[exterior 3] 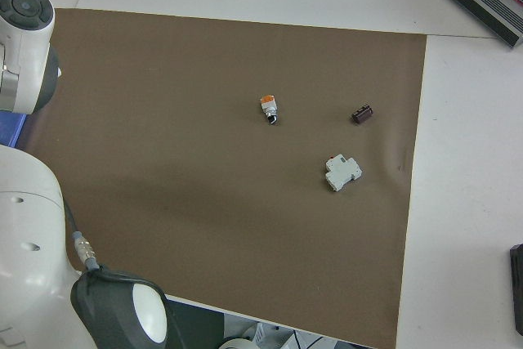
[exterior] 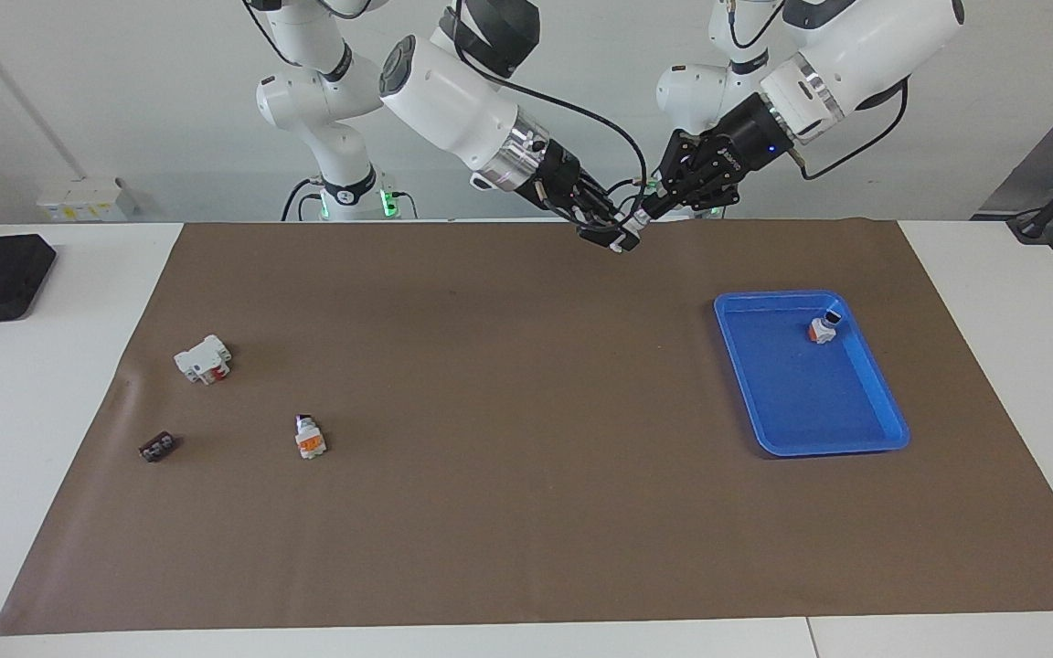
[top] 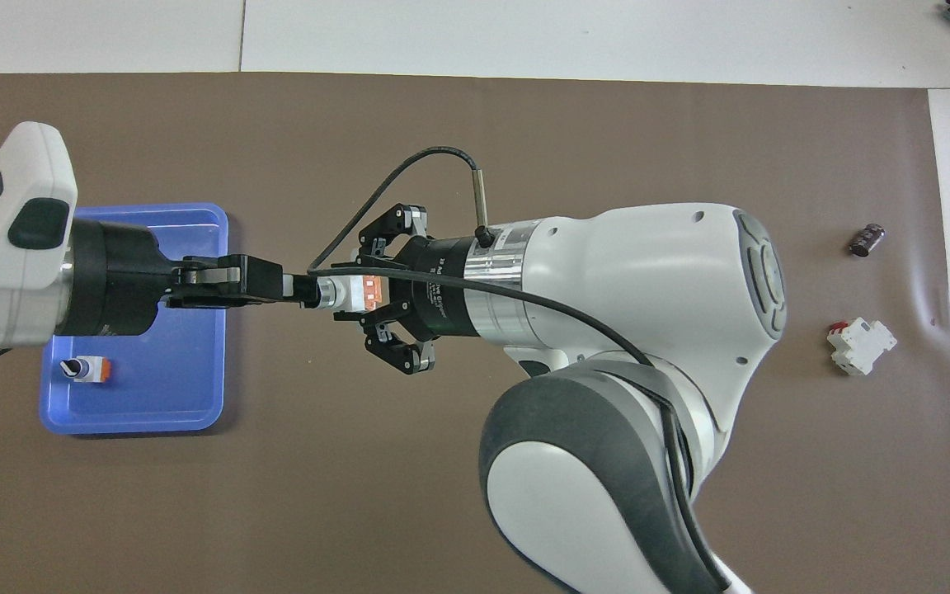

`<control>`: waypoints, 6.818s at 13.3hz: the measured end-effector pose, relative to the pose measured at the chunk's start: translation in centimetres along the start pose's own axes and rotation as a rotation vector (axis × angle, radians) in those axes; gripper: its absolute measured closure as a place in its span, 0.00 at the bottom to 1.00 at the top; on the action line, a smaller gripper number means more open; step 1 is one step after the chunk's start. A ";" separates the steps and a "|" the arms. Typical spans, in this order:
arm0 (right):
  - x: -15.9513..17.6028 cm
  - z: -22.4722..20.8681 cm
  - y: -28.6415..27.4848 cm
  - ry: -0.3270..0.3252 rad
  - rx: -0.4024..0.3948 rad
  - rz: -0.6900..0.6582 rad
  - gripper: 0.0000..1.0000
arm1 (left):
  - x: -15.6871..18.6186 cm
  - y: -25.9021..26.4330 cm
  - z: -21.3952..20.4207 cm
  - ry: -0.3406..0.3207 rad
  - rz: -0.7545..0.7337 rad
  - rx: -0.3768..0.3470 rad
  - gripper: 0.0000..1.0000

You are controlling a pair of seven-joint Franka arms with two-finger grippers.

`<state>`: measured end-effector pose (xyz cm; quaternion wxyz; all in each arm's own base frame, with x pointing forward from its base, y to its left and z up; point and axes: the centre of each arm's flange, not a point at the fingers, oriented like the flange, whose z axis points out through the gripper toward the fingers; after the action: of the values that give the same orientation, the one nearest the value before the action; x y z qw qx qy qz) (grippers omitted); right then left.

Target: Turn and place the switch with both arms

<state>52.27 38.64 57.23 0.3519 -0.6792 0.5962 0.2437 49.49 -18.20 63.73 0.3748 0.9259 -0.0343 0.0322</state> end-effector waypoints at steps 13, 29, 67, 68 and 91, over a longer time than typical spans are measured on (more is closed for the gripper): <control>0.0 0.0 0.1 0.001 -0.001 0.000 0.59 | -0.1 0.0 0.1 0.000 -0.356 0.003 0.89; 0.1 -0.3 0.0 0.002 0.002 0.001 0.59 | -0.2 0.2 0.1 0.006 -1.324 0.005 0.89; -1.2 0.5 0.8 -0.007 -0.002 -0.018 0.10 | -0.8 1.4 1.2 0.017 -1.542 0.034 0.89; -1.1 0.4 0.8 -0.007 -0.002 -0.018 0.07 | -0.8 1.4 1.2 0.017 -1.542 0.034 0.89; 16.8 -21.8 -3.9 0.729 -0.612 -1.220 0.00 | -1.8 -18.2 -7.8 0.309 -0.881 0.556 0.89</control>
<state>57.07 11.30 59.15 0.0019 -0.9918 0.1008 -0.0785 49.02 0.32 56.60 0.0945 0.9014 0.4222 0.0155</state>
